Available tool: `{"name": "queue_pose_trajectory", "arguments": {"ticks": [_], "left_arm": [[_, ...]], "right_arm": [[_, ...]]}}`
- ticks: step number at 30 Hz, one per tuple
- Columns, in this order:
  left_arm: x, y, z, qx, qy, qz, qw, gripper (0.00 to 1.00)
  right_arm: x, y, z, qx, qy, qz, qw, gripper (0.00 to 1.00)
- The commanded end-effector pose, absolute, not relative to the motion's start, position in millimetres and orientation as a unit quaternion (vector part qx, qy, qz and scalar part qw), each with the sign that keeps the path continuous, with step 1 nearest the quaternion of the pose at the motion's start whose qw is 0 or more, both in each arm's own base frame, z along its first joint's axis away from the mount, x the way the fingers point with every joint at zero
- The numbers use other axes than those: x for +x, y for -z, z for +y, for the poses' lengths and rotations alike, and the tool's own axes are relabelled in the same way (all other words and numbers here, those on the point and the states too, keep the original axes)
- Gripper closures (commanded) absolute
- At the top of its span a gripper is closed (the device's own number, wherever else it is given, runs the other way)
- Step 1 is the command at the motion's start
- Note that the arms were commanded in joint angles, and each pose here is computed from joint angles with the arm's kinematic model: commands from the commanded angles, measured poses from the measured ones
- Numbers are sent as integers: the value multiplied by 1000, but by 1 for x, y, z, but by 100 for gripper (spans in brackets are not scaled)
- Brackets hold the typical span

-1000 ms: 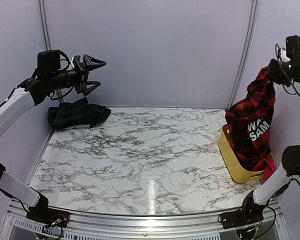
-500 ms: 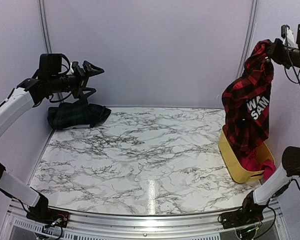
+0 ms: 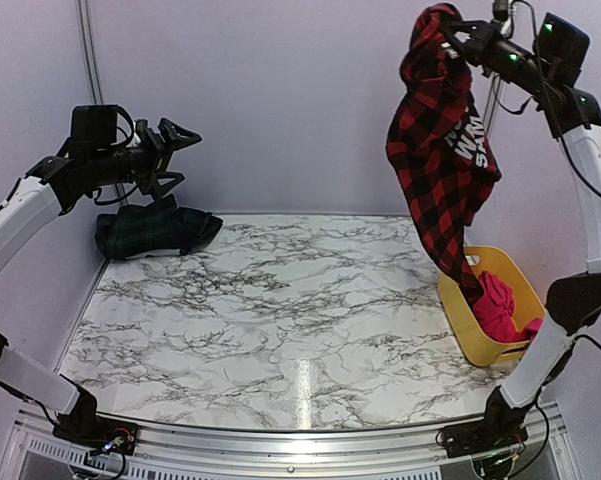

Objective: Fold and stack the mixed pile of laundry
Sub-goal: Place the crumpled T-shirt at the center of the board.

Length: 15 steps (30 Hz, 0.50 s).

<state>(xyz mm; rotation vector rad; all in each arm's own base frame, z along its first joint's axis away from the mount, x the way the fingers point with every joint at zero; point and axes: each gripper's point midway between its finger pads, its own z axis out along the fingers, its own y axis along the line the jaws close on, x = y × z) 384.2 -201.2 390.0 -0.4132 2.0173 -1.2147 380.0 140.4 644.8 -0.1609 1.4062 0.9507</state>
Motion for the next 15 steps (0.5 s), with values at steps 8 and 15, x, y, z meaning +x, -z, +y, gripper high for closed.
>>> {"name": "queue_pose_trajectory", "arguments": {"ticks": [8,15], "left_arm": [[391,-385,-185,-177,439,789,391,1],[402,-357,-184,-171,405,814,380,1]], "right_arm": [[343,-607,353,-243,-551,578,551,100],[384,-465,370,-245,-437,729,467,17]]}}
